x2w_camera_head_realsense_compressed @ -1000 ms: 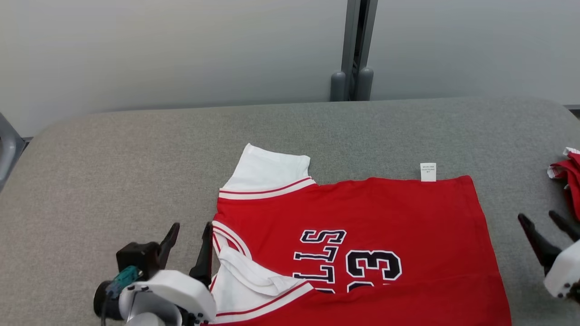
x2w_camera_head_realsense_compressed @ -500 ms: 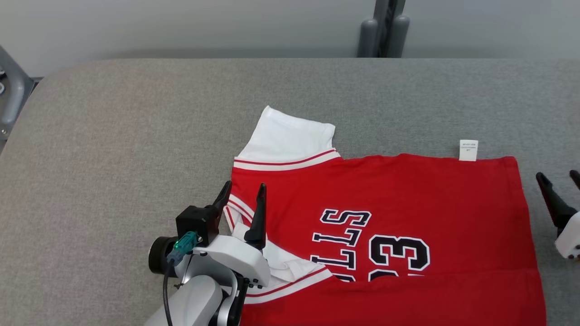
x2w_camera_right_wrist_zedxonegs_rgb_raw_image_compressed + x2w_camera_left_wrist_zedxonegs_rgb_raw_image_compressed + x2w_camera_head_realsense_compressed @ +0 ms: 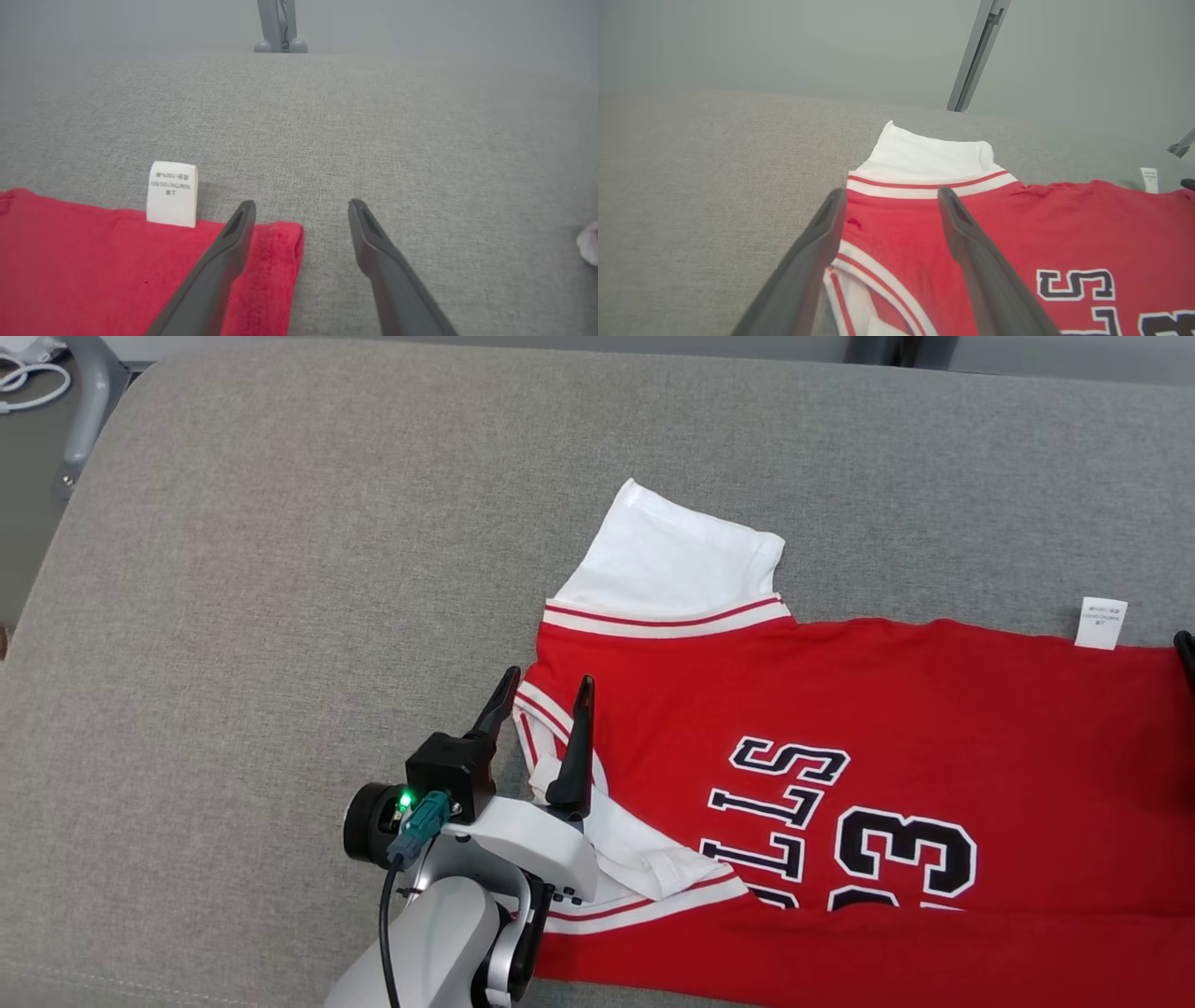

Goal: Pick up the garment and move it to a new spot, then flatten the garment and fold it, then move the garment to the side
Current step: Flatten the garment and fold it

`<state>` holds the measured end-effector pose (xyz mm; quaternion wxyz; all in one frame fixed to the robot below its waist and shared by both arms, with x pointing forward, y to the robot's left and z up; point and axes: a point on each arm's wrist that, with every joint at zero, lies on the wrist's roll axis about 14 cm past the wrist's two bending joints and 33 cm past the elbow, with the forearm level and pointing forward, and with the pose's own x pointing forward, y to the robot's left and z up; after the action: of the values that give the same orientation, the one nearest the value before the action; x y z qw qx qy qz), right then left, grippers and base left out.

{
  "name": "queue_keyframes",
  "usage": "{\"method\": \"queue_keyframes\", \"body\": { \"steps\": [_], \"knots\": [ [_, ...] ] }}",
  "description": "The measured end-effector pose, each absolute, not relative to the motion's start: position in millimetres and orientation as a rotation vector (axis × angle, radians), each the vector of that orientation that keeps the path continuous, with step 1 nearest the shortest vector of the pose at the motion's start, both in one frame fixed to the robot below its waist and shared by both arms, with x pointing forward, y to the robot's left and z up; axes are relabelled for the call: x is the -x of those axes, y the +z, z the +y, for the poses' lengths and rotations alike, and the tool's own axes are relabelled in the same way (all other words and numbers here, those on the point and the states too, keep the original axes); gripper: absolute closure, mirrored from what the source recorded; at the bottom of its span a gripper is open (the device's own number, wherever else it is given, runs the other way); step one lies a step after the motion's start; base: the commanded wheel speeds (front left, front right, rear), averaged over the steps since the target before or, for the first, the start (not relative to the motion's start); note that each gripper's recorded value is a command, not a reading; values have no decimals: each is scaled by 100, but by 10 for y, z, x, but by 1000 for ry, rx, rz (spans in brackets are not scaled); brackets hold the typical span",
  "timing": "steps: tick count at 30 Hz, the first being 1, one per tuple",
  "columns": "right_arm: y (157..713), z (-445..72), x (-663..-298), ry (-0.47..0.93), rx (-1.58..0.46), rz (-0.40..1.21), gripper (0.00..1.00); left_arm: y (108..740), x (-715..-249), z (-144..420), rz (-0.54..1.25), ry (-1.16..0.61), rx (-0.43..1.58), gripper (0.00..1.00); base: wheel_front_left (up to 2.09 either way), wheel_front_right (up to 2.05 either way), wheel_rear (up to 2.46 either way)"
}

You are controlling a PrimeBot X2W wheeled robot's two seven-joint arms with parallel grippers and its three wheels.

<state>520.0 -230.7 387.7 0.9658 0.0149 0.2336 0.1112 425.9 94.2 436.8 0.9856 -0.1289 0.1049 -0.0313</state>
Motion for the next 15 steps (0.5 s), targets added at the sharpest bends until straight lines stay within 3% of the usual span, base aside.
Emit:
{"method": "queue_keyframes", "body": {
  "steps": [7,8,9,10,15],
  "knots": [
    [3727,-2209,-5190,250,-41,539,0,4356,-4308,1008,204,-42,249,0,0,0,0],
    [3722,-2211,-5188,251,-39,542,31,4358,-4320,1004,202,-43,248,0,0,0,0],
    [3715,-2212,-5183,253,-38,546,72,4361,-4332,993,199,-48,244,0,0,0,0],
    [3707,-2209,-5174,257,-36,550,100,4360,-4344,984,199,-53,242,0,0,0,0],
    [3693,-2205,-5171,271,-37,559,100,4386,-4484,937,182,-77,214,0,0,0,0]
  ]
}}
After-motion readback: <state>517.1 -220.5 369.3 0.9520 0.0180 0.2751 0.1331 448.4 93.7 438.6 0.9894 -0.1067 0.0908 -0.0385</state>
